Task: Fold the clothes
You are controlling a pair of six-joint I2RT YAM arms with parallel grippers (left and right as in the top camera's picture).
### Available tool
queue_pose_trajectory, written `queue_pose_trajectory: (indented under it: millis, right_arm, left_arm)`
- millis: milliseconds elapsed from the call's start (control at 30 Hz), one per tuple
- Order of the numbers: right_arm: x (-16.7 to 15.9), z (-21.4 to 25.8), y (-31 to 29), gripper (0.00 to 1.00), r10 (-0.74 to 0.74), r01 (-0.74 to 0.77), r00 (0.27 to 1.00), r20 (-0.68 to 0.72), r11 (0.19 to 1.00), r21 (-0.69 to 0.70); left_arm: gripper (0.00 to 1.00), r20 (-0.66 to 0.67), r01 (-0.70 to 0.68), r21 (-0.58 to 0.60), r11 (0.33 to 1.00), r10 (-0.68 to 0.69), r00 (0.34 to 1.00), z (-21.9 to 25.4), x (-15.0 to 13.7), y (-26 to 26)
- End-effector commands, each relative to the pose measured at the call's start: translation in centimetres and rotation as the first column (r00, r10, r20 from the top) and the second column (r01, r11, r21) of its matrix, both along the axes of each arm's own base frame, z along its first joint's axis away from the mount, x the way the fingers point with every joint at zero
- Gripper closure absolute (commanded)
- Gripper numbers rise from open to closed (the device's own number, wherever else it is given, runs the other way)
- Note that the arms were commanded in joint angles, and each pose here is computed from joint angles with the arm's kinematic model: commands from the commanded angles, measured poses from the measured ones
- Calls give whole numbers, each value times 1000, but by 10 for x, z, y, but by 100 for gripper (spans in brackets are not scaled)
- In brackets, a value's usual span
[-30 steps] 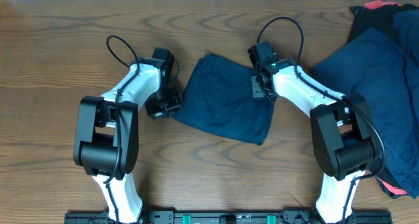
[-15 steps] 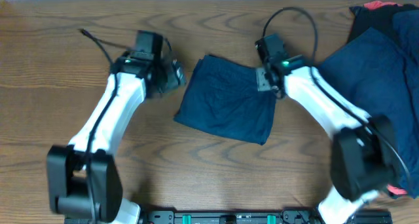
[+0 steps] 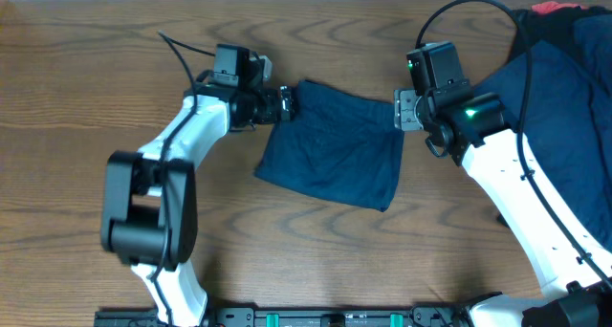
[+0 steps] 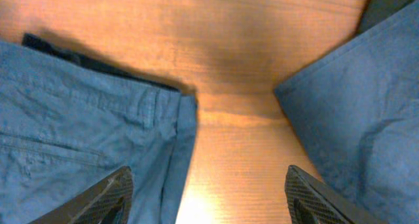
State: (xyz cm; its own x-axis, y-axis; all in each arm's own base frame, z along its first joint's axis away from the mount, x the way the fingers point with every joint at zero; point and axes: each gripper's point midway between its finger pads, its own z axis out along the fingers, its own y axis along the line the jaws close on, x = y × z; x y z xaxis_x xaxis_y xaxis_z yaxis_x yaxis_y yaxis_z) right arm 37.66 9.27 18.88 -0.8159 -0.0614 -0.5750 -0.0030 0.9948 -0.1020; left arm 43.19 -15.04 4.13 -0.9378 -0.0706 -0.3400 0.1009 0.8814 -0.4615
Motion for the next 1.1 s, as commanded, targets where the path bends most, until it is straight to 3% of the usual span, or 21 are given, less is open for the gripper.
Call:
queue_pose_trajectory:
  millis: [0, 167, 267, 433, 467, 633, 800, 933, 1067]
  right_arm:
    - [-4, 4, -6, 26, -11, 10, 1000, -4, 1000, -10]
    - [-7, 2, -8, 26, -10, 10, 1000, -19, 1000, -15]
    - [-9, 0, -8, 26, -11, 10, 1000, -29, 1000, -20]
    - [-11, -1, -9, 26, -11, 10, 999, -38, 1000, -23]
    - [-11, -1, -9, 26, -11, 10, 999, -40, 1000, -24]
    - [-16, -4, -12, 25, -13, 11, 998, -62, 999, -35]
    - [-18, -5, -15, 25, -20, 17, 997, -70, 999, -50]
    - [-19, -5, -15, 25, -20, 16, 997, -75, 998, -52]
    - [-21, -6, -16, 25, -20, 16, 996, -82, 998, -55]
  left_arm:
    - [2, -46, 73, -92, 993, -77, 996, -17, -8, -15]
    - [1, -167, 54, -119, 991, -74, 983, -52, -24, -21]
    - [28, -215, 60, -112, 992, -83, 973, -63, -34, -23]
    - [88, -225, 68, -111, 991, -92, 970, -63, -38, -27]
    - [94, -225, 65, -111, 992, -89, 970, -62, -38, -25]
    - [94, -190, 15, -110, 994, -35, 981, -46, -24, -6]
    - [94, -148, -254, -44, 966, 245, 958, -23, 7, 65]
    - [94, -120, -516, -8, 856, 512, 851, -4, 21, 146]
    - [94, -141, -734, -33, 678, 724, 675, 8, 16, 230]
